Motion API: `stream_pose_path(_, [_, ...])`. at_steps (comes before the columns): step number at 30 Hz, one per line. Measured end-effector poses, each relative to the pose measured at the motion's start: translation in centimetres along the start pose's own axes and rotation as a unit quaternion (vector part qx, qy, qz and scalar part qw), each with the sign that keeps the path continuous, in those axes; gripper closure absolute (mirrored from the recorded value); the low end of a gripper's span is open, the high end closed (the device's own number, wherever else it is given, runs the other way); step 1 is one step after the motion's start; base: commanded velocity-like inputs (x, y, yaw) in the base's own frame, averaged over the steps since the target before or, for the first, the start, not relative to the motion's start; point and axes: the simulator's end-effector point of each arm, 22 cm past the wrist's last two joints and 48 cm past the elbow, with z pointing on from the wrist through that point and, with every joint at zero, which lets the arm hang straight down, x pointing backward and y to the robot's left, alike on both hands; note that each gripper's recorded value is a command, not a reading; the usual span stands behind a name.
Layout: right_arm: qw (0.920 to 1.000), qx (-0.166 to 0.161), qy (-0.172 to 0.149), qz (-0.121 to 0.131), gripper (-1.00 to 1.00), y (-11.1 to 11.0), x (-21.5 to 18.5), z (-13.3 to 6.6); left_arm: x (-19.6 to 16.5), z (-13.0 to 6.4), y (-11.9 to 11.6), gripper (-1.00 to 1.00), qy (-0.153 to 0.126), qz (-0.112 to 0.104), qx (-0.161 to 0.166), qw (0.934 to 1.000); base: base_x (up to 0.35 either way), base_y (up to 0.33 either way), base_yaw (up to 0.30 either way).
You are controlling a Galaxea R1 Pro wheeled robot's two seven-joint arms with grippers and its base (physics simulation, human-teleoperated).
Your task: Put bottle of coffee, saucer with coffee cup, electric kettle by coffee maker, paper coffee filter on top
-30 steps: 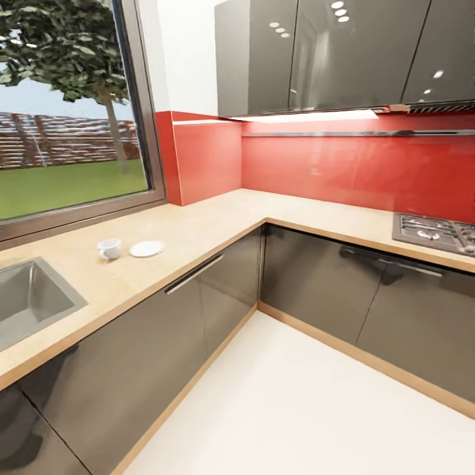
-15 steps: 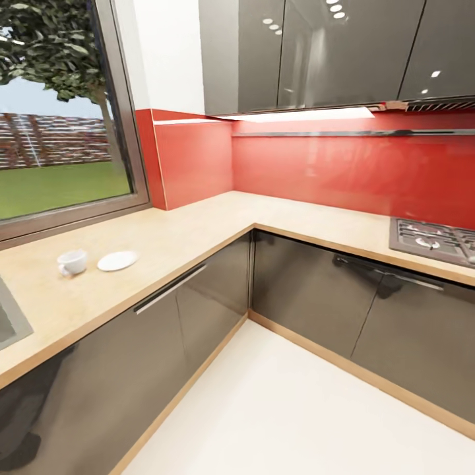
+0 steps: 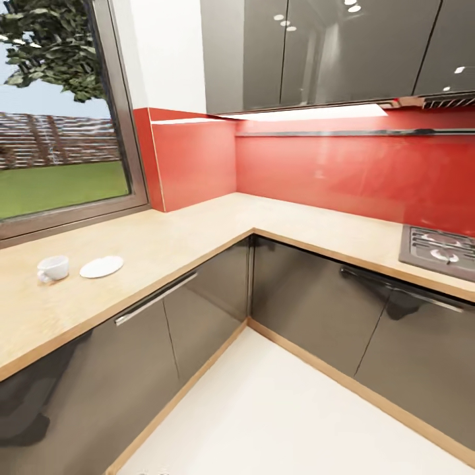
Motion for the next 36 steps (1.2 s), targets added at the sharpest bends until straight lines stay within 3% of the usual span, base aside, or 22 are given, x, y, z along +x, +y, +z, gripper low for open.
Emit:
stream_pose_path(9, [1.0000,0.002,0.000,0.000,-1.00,-0.07,-0.01,0.02,-0.02,0.00,0.00,-1.00,0.000,-0.001,0.000,1.0000,0.005,-0.052,0.249])
stream_pose_path(22, [1.0000,0.005,0.001,0.000,-1.00,-0.19,0.00,0.03,0.01,0.02,0.00,-1.00,0.000,0.000,0.000,1.0000,-0.125,-0.217,0.051])
stream_pose_path(36, [1.0000,0.005,0.000,-0.001,-1.00,-0.12,-0.07,0.09,0.00,0.00,-0.01,-1.00,0.000,0.000,0.000,1.0000,-0.021,-0.044,0.249])
